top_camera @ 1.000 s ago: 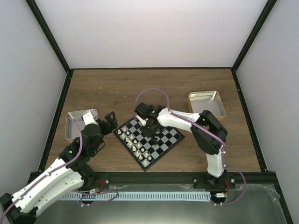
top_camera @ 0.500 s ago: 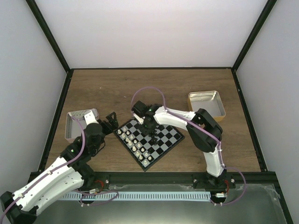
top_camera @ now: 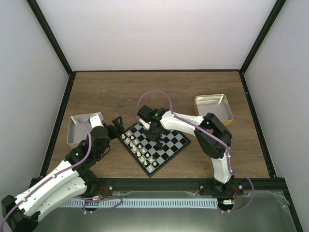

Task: Set up the chess pieces on the board
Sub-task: Pick up the chess piece from the chessboard.

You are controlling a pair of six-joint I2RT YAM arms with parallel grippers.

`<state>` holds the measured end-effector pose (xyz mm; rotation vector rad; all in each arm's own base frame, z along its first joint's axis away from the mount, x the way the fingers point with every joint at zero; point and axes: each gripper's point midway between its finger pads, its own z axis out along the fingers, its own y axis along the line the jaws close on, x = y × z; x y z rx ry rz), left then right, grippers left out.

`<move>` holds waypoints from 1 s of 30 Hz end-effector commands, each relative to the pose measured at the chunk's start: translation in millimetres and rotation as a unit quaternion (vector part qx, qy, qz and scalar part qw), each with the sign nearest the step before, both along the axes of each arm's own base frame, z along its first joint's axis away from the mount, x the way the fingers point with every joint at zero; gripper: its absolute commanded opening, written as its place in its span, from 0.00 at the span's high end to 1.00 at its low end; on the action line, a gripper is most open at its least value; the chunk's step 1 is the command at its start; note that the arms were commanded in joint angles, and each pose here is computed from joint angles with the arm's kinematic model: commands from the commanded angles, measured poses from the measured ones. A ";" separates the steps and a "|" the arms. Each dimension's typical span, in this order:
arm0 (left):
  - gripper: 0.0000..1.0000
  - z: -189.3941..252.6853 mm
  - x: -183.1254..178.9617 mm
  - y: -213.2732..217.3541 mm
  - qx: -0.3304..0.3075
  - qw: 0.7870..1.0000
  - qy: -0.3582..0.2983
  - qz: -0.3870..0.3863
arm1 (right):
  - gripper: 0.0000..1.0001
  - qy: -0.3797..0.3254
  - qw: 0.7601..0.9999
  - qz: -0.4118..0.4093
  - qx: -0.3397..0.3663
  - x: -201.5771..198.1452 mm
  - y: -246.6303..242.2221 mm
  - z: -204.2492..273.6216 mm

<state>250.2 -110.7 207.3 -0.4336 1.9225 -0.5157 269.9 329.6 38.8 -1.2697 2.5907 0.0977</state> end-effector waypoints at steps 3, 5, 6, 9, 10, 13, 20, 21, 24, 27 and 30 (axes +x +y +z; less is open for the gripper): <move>0.00 7.7 3.6 -5.1 -0.008 1.000 -0.011 -0.008 | 0.75 0.009 1.000 -0.001 -0.020 -2.2 -14.1 -4.8; 0.00 6.9 3.6 -5.8 -0.008 1.000 -0.010 -0.010 | 0.77 0.004 1.000 -0.004 -0.017 1.7 -14.0 -3.1; 0.00 6.3 3.7 -6.4 -0.009 1.000 -0.009 -0.011 | 0.79 0.000 1.000 -0.004 -0.016 3.6 -13.2 -2.2; 0.00 5.4 4.2 -8.1 -0.007 1.000 -0.008 -0.014 | 0.85 -0.012 1.000 -0.004 -0.011 9.3 -9.4 0.1; 0.00 5.0 4.5 -8.5 -0.007 1.000 -0.008 -0.015 | 0.86 -0.017 1.000 -0.004 -0.011 11.6 -8.8 0.0; 0.00 4.2 5.3 -11.3 -0.007 1.000 -0.007 -0.021 | 0.90 -0.038 0.999 -0.004 -0.009 19.9 -6.7 2.9; 0.00 0.7 6.7 -23.4 -0.009 0.999 -0.005 -0.048 | 0.93 -0.087 0.996 -0.007 0.032 35.4 6.0 25.2; 0.00 0.5 6.8 -25.8 -0.010 0.998 -0.006 -0.054 | 0.93 -0.092 0.995 -0.010 0.041 36.9 8.3 30.5; 0.00 0.4 7.3 -33.8 -0.011 0.997 -0.012 -0.074 | 0.93 -0.109 0.991 -0.022 0.076 40.9 15.7 50.3; 0.00 -1.3 6.1 -45.7 -0.016 0.994 -0.021 -0.107 | 0.92 -0.121 0.984 -0.041 0.127 41.9 23.5 77.3; 0.00 -3.0 3.6 -62.2 -0.029 0.988 -0.032 -0.150 | 0.91 -0.130 0.969 -0.071 0.196 40.1 30.1 109.9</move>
